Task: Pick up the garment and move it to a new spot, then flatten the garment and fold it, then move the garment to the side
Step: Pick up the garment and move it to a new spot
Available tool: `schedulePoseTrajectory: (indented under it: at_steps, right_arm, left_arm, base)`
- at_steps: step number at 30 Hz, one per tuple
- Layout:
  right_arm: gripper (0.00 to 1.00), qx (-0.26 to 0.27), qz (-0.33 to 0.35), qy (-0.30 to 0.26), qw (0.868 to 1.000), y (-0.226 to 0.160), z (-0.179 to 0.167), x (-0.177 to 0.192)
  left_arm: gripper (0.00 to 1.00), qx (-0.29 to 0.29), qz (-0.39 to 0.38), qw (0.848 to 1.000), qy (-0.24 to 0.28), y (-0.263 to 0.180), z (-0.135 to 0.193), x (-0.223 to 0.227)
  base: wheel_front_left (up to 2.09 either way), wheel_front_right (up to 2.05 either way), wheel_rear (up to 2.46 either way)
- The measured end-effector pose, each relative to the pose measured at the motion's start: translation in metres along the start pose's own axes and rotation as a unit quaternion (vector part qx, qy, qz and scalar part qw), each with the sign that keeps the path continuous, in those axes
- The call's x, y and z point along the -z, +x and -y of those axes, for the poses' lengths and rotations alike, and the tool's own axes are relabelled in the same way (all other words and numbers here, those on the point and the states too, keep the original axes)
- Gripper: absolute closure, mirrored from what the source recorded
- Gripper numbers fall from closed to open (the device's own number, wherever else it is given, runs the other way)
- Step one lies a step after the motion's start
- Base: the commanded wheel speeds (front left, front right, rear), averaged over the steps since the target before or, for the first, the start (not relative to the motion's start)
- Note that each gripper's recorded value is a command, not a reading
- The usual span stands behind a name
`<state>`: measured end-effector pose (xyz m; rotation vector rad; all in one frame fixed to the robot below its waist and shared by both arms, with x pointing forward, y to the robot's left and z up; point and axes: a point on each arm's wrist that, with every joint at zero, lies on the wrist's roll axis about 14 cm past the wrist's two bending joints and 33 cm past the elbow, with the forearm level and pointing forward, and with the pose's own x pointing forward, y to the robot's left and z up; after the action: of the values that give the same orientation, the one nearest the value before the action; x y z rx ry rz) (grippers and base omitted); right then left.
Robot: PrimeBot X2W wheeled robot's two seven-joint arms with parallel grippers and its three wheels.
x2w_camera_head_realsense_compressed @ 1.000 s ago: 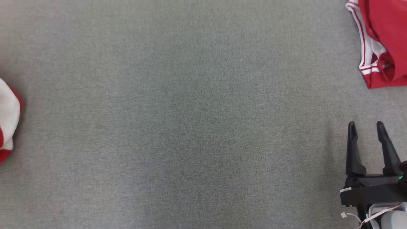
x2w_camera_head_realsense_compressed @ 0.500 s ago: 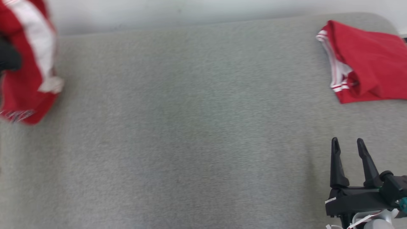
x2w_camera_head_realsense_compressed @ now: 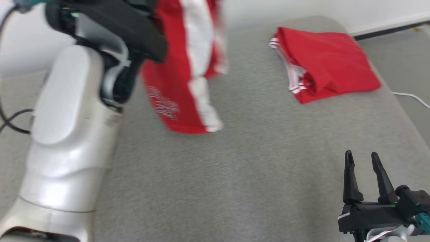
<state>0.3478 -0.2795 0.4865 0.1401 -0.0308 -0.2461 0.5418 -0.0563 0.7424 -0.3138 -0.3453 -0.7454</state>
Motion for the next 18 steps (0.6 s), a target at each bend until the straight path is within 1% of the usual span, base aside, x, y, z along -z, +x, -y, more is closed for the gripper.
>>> schedulePoseTrajectory:
  at_steps: [4, 6, 8, 10, 12, 14, 16, 18]
  right_arm:
    - [0.00, 0.022, 0.007, -0.003, 1.000, -0.009, 0.015, -0.006]
    - [0.00, 0.032, 0.011, -0.005, 0.999, -0.012, 0.022, -0.010]
    - [0.00, 0.034, 0.011, -0.006, 0.999, -0.013, 0.024, -0.010]
    - [0.00, 0.031, 0.009, -0.005, 0.999, -0.011, 0.022, -0.008]
    - [0.00, 0.022, 0.006, -0.004, 1.000, -0.008, 0.016, -0.005]
    - [0.00, 0.009, 0.003, -0.001, 1.000, -0.004, 0.007, -0.003]
    - [0.00, -0.003, 0.001, 0.000, 1.000, 0.000, -0.001, 0.000]
    - [0.00, -0.014, -0.003, 0.001, 1.000, 0.003, -0.008, 0.003]
  left_arm:
    - [1.00, 0.030, 0.004, 0.999, -0.030, 0.008, 0.032, 0.011]
    - [1.00, 0.032, -0.002, 0.998, -0.049, 0.005, 0.039, 0.023]
    - [1.00, 0.022, -0.014, 0.998, -0.061, -0.004, 0.038, 0.039]
    - [1.00, 0.000, -0.038, 0.997, -0.074, -0.020, 0.029, 0.063]
    - [1.00, -0.035, -0.061, 0.993, -0.090, -0.042, 0.014, 0.088]
    - [1.00, -0.076, -0.083, 0.989, -0.094, -0.069, -0.006, 0.110]
    - [1.00, -0.119, -0.102, 0.984, -0.086, -0.099, -0.031, 0.127]
    - [1.00, -0.166, -0.118, 0.975, -0.087, -0.132, -0.056, 0.142]
  base:
    - [0.00, 0.00, 0.00]
    - [0.00, 0.00, 0.00]
    - [0.00, 0.00, 0.00]
    - [0.00, 0.00, 0.00]
    - [0.00, 0.00, 0.00]
    - [0.00, 0.00, 0.00]
    - [0.00, 0.00, 0.00]
    - [0.00, 0.00, 0.00]
